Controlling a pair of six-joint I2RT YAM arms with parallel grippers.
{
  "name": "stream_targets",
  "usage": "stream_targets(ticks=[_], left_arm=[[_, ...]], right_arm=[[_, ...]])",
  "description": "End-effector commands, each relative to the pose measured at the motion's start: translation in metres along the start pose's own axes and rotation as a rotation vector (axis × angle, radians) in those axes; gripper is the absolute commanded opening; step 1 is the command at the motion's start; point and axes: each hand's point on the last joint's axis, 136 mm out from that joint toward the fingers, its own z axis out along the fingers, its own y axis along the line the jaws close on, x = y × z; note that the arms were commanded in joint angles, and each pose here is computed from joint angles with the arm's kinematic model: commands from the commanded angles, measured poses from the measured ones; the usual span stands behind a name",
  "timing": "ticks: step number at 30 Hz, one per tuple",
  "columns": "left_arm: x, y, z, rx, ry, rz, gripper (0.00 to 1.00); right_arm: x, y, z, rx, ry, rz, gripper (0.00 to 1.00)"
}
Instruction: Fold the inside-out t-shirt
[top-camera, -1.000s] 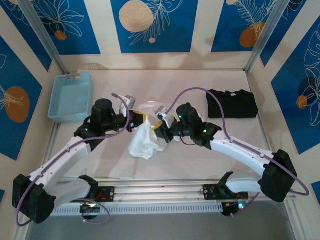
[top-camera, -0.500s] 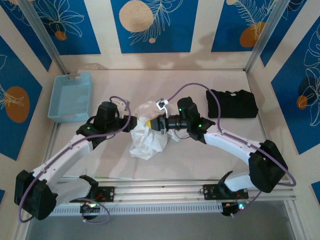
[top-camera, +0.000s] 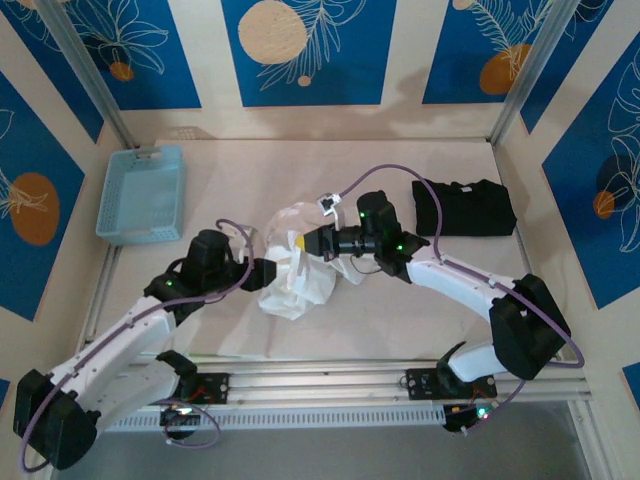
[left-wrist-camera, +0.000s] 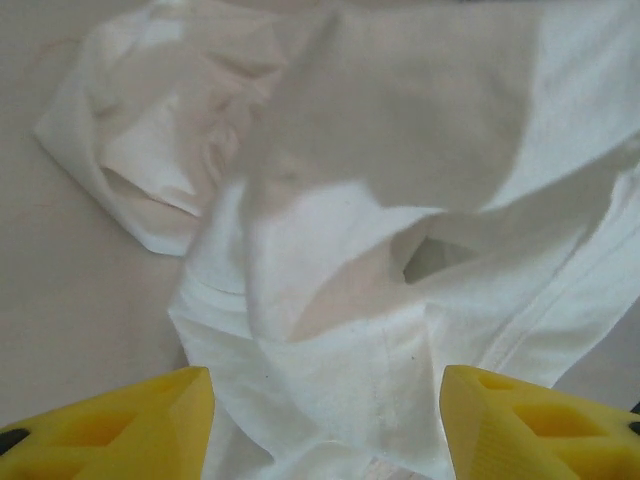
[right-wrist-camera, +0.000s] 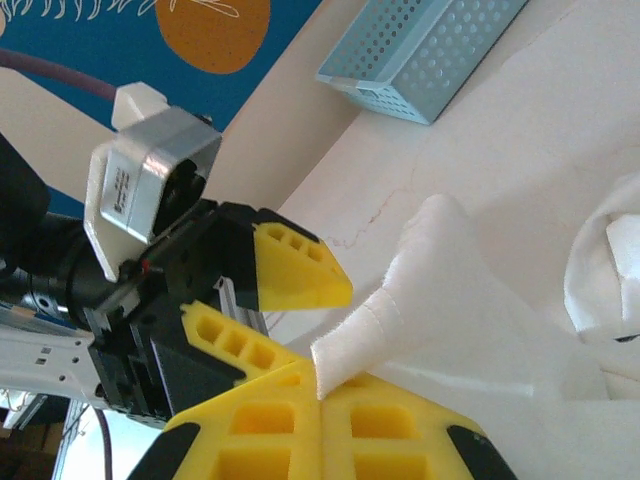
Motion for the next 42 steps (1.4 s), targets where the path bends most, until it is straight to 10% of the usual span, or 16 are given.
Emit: stream_targets(ticks=[1,21,33,42], left_arm=[[-0.005,-0.013,0.008,0.051,-0.019,0.076,0.59],[-0.019,-0.031,0.03,0.032,-0.223,1.012,0.52],[-0.006,-0.036,0.05,0.099,-0.165,1.221,0.49],[-0.021,-0.029,0.064,0.033,-0.181,1.209,0.27]], right_arm=[[-0.006,0.009,-0.004,-0.021,0.001,-0.008,0.0],[-0.015,-0.004,-0.015,-0.055,0.048,0.077,0.0],[-0.014,-0.006,-0.019,-0.06,0.043,0.082,0.0],[-0.014,-0.006,-0.02,-0.059,0.042,0.084,0.0]])
